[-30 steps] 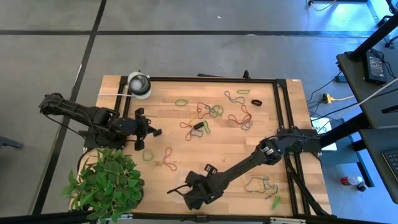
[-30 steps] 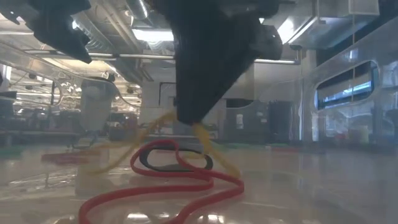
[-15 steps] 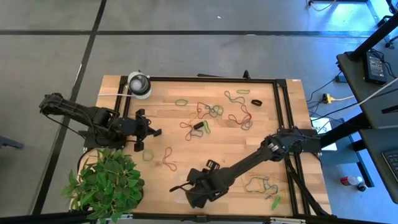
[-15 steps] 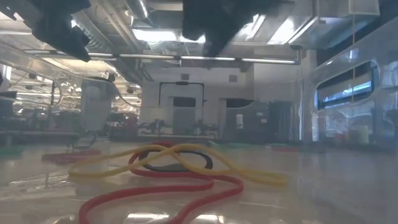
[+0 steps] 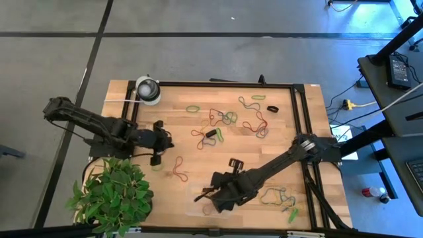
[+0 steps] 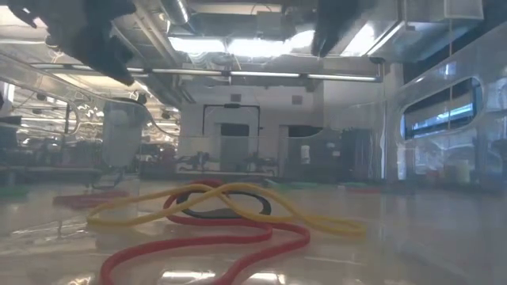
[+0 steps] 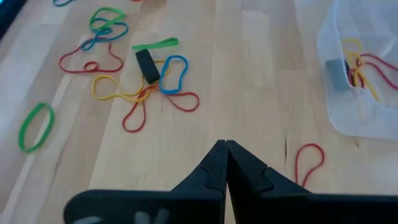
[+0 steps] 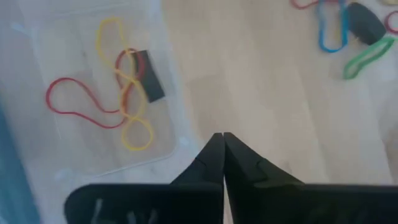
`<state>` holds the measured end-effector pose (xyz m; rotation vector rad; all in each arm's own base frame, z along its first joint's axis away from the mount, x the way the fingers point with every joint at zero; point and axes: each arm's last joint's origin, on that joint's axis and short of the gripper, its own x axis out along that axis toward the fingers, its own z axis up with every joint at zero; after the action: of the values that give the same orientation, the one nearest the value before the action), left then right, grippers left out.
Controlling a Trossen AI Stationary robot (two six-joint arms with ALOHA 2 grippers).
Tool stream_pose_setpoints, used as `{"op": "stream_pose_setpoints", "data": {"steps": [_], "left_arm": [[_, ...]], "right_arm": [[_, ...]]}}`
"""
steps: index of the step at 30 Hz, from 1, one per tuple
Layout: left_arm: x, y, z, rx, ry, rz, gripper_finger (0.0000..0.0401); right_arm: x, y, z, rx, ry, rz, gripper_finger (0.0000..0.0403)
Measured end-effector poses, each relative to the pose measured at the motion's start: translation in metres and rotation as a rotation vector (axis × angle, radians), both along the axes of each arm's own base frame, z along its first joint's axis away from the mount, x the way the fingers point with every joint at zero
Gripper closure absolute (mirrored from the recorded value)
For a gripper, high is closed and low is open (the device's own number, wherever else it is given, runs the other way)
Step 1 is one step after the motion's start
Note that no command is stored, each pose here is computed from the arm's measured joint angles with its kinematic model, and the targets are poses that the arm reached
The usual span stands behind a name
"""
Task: Pick and place rubber bands into bin
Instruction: Put the black rubber band into the transparent bin
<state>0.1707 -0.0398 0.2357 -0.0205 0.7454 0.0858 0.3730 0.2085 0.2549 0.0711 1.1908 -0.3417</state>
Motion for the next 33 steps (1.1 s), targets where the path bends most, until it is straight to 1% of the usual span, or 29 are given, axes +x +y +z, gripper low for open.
{"op": "stream_pose_setpoints", "data": {"steps": [4,8,11,16,20,23,27,31,33], "left_arm": [[0.020,-0.005,0.000,0.031,0.034,0.019,0.0398],[0.042,-0.008,0.000,0.083,0.072,0.033,0.0399],[0.061,-0.007,0.001,0.089,0.095,0.070,0.0398],[0.092,0.002,0.008,0.080,0.101,0.154,0.0399],[0.119,0.016,0.015,0.072,0.094,0.219,0.0392],[0.140,0.030,0.019,0.068,0.094,0.270,0.0378],[0.169,0.052,0.020,0.035,0.100,0.319,0.0342],[0.194,0.076,0.009,-0.026,0.123,0.418,0.0298],[0.202,0.086,0.000,-0.039,0.168,0.438,0.0280]], "right_arm": [[-0.032,-0.019,-0.006,0.069,-0.123,0.002,0.0399],[-0.072,-0.043,-0.016,0.140,-0.242,0.000,0.0400],[-0.104,-0.061,-0.023,0.184,-0.320,0.003,0.0399],[-0.154,-0.091,-0.037,0.234,-0.420,0.030,0.0399],[-0.186,-0.110,-0.049,0.250,-0.488,0.068,0.0398],[-0.206,-0.122,-0.059,0.264,-0.527,0.079,0.0398],[-0.223,-0.132,-0.071,0.296,-0.589,0.079,0.0398],[-0.232,-0.137,-0.078,0.320,-0.642,0.086,0.0398],[-0.234,-0.139,-0.080,0.329,-0.660,0.085,0.0398]]}}
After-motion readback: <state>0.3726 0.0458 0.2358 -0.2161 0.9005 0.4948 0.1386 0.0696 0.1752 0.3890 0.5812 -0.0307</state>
